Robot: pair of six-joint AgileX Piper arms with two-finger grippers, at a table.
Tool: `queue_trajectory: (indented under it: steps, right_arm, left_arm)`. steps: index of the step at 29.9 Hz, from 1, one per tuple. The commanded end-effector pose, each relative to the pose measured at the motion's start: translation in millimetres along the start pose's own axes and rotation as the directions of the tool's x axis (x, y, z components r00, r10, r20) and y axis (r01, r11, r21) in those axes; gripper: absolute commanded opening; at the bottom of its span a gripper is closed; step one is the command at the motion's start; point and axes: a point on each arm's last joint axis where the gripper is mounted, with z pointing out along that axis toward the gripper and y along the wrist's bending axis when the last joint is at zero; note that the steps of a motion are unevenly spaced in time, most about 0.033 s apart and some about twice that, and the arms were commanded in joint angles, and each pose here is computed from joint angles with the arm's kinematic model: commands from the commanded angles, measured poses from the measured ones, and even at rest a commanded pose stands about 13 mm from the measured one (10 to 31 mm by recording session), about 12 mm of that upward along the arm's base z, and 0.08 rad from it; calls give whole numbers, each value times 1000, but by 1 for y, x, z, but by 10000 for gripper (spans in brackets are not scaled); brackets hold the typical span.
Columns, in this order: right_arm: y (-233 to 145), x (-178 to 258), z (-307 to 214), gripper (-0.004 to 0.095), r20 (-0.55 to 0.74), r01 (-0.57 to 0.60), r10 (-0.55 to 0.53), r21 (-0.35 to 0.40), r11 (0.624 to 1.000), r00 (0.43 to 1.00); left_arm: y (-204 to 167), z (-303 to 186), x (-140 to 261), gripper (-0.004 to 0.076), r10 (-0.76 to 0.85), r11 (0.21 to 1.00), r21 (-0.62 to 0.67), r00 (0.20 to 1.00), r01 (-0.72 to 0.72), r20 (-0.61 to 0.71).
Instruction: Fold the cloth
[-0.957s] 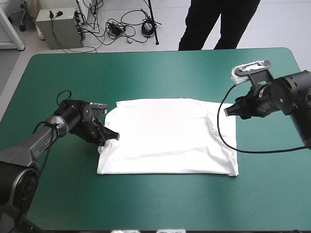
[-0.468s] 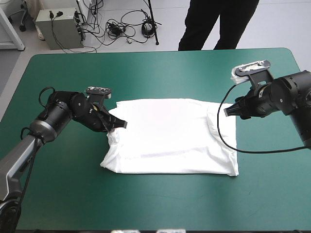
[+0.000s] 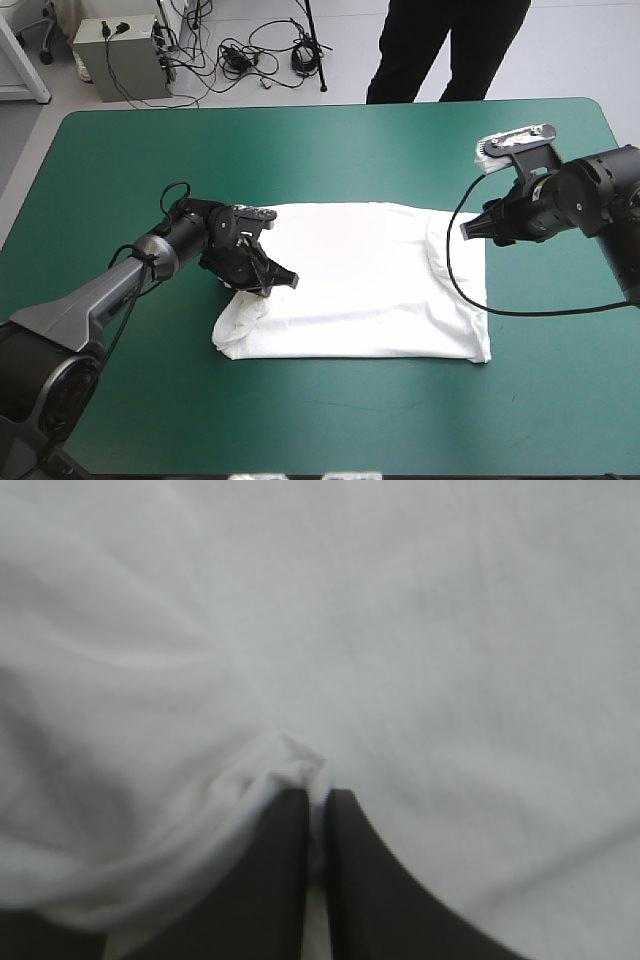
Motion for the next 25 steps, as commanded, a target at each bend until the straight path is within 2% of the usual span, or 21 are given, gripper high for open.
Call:
queue_trajectory:
  steps: [1,5,8,16,19,25]
  right_arm:
    - [-2,-3,-18,496,86,-3,2,9,1000,996]
    - [-2,-3,-18,496,86,-3,2,9,1000,996]
    - [-2,-3,-18,496,86,-3,2,9,1000,996]
    - [-2,-3,-18,496,87,2,-2,10,1000,996]
    - [-2,-2,-21,496,96,1,-2,10,1000,995]
    - [-4,2,-31,496,111,-2,-1,30,1000,994]
  left_arm:
    - [-5,-7,-6,-9,1,1000,16,999,-2,51]
    - [-5,-5,-6,-7,9,1000,11,999,-9,37]
    - [-7,-16,-5,35,29,999,20,998,-30,58]
    - [-10,-59,11,370,77,997,-7,992,-77,103]
    - [-12,-72,18,451,85,996,-7,991,-84,108]
    - [-13,-104,38,463,93,995,-37,990,-89,104]
